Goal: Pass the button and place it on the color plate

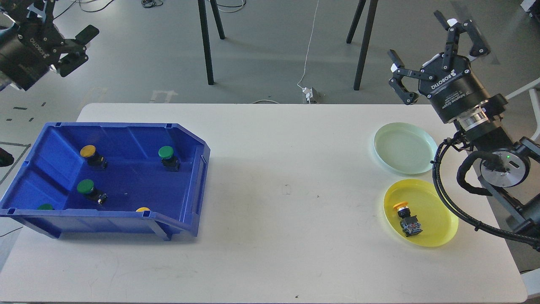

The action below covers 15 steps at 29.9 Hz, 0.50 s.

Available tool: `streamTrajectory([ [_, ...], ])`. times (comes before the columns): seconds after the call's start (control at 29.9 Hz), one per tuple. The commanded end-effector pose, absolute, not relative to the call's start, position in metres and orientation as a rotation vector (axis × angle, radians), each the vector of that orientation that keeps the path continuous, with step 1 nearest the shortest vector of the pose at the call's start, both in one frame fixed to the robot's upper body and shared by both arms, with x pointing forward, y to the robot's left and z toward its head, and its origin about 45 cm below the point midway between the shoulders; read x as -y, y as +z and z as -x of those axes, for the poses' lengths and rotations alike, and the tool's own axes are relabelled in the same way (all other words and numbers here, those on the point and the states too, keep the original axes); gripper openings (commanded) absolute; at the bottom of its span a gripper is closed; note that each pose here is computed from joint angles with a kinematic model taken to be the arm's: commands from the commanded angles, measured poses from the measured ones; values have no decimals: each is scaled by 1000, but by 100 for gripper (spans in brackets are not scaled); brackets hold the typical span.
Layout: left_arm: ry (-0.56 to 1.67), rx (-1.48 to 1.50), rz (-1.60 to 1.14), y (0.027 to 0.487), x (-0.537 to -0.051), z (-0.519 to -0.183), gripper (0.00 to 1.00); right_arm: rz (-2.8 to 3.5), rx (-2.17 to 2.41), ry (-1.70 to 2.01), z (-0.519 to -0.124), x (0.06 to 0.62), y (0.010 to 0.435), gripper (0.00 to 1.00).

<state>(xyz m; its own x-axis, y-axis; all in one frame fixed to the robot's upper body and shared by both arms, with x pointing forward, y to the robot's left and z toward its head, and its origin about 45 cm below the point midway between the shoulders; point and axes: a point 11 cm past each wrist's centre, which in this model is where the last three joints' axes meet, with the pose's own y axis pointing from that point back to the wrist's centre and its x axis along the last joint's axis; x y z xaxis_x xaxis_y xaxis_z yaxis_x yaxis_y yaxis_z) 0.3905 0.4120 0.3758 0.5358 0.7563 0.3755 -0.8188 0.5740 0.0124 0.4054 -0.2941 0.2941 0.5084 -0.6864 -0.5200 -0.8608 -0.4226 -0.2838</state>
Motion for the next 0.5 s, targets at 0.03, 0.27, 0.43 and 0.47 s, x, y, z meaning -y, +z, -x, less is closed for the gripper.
streamTrajectory([
  [0.03,735,587,-540,380,-404,-365,99,2237,-1267,452,-404,294,291,97],
  [0.27,546,755,-896,359,-418,-351,99,2233,-1282,477,-400,297,282,97],
  [0.43,329,839,-1193,322,-436,-342,99,2231,-1286,487,-398,298,278,97],
  [0.47,272,830,-1254,308,-443,-337,98,2230,-1289,488,-398,298,277,97],
])
